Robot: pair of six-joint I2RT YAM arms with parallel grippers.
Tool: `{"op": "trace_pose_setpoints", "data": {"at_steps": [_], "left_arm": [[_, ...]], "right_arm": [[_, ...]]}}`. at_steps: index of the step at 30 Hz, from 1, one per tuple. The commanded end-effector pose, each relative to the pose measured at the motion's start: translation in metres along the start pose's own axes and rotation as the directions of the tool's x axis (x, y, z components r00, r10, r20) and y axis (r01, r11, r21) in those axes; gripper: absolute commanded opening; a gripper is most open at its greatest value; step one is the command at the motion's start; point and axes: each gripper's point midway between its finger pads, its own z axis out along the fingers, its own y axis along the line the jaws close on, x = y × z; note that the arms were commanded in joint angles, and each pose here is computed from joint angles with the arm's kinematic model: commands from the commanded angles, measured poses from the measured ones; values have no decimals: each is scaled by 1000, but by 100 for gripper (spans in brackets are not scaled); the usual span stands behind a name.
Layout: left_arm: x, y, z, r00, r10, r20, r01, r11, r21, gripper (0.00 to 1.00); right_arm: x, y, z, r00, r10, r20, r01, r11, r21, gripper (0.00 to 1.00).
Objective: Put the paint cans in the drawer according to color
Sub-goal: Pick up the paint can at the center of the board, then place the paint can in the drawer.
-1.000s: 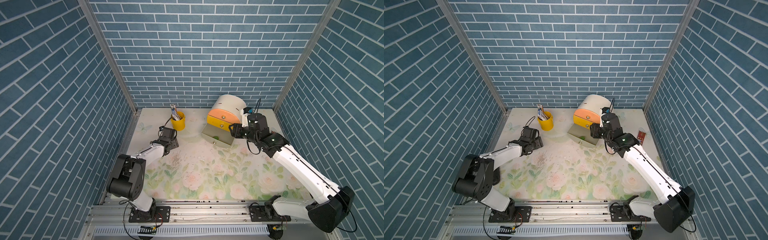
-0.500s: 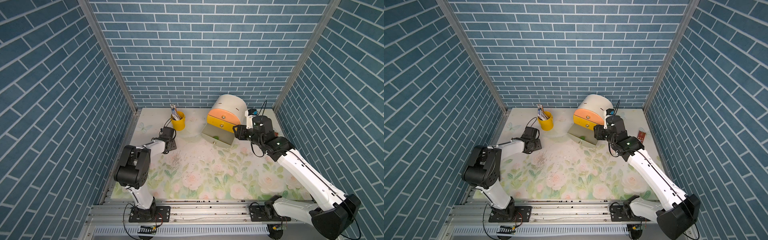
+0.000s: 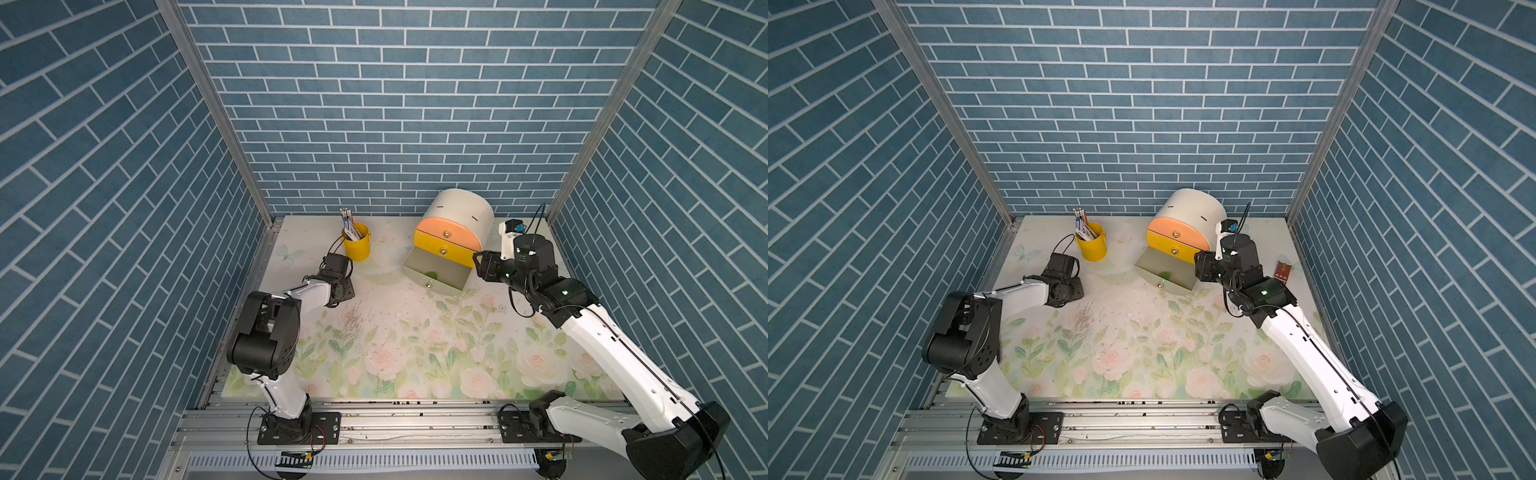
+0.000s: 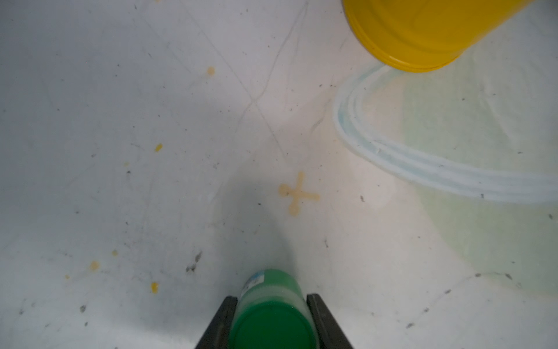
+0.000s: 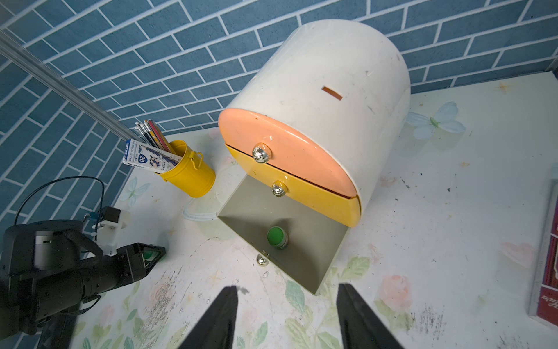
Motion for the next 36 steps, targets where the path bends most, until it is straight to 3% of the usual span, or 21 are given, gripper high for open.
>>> {"op": "trace_pose_setpoints", "data": {"at_steps": [1,9,20,27,36], "left_arm": [[-11,-14,-24,999,22,37,-23,1000,18,30],[-32,-66,-77,988,103,119,-110,992,61,30],[-40,-197,-142,943,229,240,-282,936,211,30],[-18,-266,-140,919,302,252,-367,889,273,31],[-1,-302,-118,908,330,257,-401,863,309,30]], "right_arm": [[2,-8,-7,1000,-28,0,28,999,20,57],[1,-14,-14,1000,-22,9,22,999,28,57],[0,-22,-22,1000,-22,21,21,999,43,57],[0,-25,-27,999,-27,28,26,998,51,57],[-1,-27,-31,999,-33,38,31,998,53,57]]}}
